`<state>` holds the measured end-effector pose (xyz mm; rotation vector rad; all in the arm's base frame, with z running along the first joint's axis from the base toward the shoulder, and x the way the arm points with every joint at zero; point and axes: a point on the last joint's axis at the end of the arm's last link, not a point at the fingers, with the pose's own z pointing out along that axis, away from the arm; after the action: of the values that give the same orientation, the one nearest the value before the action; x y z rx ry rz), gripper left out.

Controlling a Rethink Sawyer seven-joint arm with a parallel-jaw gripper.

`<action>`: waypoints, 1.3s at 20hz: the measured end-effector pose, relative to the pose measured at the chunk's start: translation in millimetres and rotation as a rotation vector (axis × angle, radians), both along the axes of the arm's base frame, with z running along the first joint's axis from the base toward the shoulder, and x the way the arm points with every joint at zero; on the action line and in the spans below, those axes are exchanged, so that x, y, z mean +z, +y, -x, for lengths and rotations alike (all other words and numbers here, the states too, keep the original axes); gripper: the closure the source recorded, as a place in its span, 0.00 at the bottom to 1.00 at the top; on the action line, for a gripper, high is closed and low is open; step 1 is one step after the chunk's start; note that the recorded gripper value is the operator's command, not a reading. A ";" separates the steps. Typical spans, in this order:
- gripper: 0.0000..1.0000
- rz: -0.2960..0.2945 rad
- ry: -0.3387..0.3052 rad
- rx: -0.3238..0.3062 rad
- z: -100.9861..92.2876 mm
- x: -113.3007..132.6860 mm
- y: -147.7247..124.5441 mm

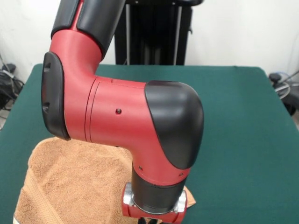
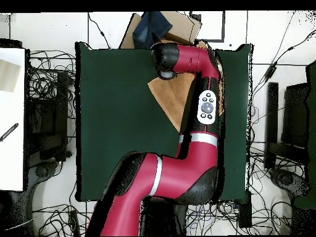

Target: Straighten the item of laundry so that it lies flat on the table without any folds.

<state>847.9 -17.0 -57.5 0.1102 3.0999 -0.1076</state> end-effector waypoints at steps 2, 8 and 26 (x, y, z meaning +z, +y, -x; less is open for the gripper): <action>1.00 -0.001 0.000 -0.001 -0.2 0.0 0.0; 1.00 -0.010 -0.017 0.006 3.6 2.2 4.0; 1.00 -0.078 -0.126 -0.011 40.0 42.1 60.3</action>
<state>807.9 43.3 -15.4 0.1307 2.9785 0.0187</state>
